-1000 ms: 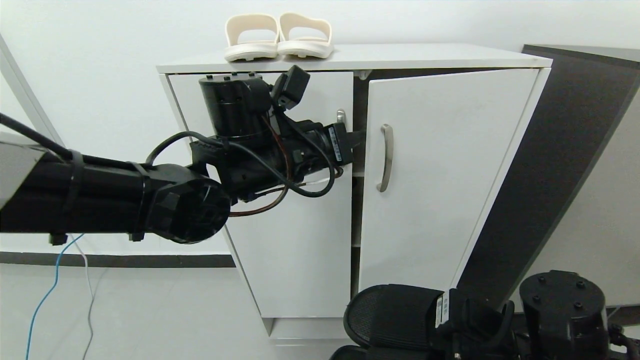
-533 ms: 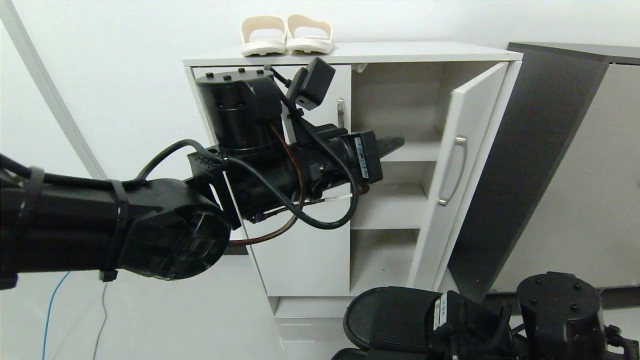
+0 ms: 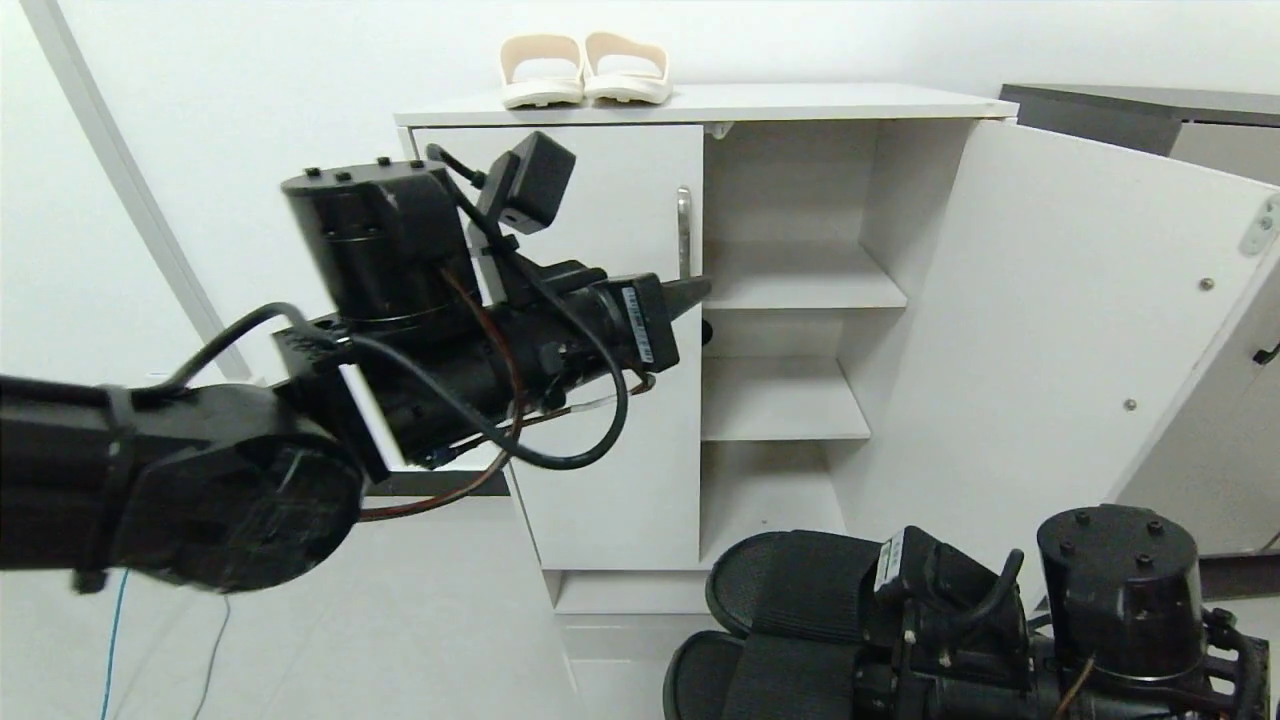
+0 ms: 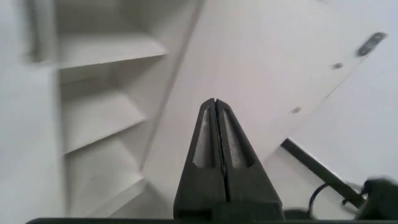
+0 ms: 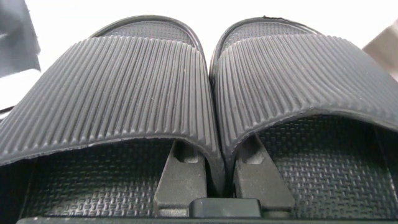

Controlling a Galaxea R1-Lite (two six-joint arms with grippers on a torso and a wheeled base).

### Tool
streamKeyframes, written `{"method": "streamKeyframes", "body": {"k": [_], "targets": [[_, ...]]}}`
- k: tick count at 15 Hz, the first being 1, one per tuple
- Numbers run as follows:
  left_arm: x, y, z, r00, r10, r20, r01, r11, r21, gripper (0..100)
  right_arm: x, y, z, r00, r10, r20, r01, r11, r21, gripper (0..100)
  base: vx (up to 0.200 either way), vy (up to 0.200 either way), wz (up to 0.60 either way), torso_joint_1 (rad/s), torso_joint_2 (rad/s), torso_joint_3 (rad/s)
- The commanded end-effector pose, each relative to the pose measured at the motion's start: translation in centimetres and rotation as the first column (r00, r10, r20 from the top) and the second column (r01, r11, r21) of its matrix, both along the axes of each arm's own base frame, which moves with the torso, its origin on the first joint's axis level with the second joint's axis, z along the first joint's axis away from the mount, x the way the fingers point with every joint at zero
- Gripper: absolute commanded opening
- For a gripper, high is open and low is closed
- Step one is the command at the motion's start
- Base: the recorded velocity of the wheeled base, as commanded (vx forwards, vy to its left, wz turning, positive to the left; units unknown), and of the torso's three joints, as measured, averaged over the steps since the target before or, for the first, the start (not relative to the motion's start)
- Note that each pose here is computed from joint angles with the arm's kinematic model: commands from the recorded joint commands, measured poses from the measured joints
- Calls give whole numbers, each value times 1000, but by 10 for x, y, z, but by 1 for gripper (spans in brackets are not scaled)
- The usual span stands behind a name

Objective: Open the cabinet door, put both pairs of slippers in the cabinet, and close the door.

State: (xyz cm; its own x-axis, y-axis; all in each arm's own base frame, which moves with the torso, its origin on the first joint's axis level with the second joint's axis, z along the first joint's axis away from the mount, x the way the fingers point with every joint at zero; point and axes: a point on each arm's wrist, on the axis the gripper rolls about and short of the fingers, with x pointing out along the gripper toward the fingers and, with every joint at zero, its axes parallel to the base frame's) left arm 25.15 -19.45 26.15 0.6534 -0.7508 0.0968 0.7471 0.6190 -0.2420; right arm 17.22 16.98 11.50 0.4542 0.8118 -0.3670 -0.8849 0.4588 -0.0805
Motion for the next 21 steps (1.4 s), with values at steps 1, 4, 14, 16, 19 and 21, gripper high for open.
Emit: {"method": "streamKeyframes", "body": {"k": [1,4,14,16,19,21], "targets": [[-60,55,7,994,89,60,-89,996,8,0,9,-4,0,999,-34,1,34,999,3,0,0,0,0,0,0,0],[-109,94,4,983,174,64,-174,985,-1,0,10,-3,-1,999,-36,2,36,999,2,0,0,0,0,0,0,0],[-235,195,-100,690,723,-8,-683,655,322,0,11,-3,-2,999,-42,10,42,999,11,0,0,0,0,0,0,0],[-247,198,-119,606,796,13,-761,575,301,0,11,-3,-2,999,-42,7,42,999,9,0,0,0,0,0,0,0],[-263,199,-150,543,838,56,-816,511,271,0,9,-5,-4,999,-39,2,39,999,0,0,0,0,0,0,0,0],[-272,198,-169,524,846,101,-838,491,236,0,9,-4,-4,999,-36,4,36,999,2,0,0,0,0,0,0,0]]}}
